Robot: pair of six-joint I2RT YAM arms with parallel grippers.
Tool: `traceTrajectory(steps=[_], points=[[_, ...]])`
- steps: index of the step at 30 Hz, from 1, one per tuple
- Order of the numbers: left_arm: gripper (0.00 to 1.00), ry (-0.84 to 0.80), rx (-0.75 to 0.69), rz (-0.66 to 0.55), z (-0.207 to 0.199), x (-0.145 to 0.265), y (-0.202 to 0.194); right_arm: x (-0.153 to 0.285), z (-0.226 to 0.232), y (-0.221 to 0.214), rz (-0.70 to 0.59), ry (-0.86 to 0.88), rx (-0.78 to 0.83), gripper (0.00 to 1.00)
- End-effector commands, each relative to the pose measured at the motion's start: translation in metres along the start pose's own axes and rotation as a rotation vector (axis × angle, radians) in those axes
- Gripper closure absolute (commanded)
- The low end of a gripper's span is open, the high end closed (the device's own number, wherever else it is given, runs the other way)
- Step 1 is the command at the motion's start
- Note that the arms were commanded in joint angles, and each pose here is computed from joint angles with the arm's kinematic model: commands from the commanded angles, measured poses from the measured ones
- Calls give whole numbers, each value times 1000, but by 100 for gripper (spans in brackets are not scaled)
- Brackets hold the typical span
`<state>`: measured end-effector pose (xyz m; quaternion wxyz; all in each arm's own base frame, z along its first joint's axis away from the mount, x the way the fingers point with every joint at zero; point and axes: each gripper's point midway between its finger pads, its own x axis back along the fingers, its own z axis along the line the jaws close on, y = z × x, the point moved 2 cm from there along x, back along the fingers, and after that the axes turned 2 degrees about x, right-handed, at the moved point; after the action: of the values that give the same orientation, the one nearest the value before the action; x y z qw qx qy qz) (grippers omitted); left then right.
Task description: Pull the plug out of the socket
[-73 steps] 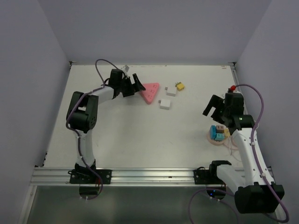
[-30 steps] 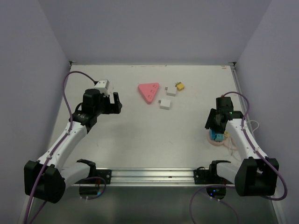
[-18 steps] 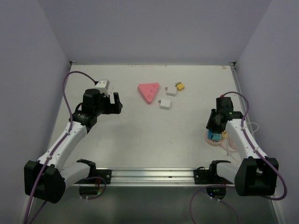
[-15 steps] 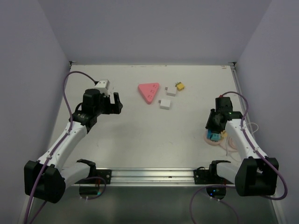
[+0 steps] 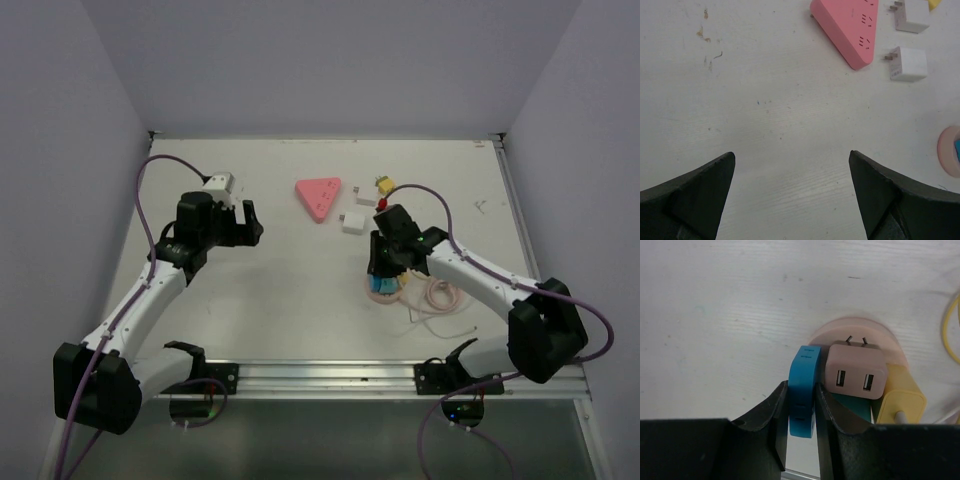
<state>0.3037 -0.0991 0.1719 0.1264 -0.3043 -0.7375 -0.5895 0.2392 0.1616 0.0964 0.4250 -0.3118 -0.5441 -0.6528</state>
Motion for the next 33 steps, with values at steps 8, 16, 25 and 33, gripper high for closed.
traceTrajectory(steps=[8,16,25,33], points=[[2,-86,95,21,-10,10,-26,-18,154,-19,56,224,212,100],[2,-29,121,43,-1,32,-47,-17,226,-68,167,341,514,98],[1,38,219,15,3,57,-47,24,254,-45,85,463,543,35],[3,104,330,55,5,72,-50,70,269,-3,-70,495,556,28]])
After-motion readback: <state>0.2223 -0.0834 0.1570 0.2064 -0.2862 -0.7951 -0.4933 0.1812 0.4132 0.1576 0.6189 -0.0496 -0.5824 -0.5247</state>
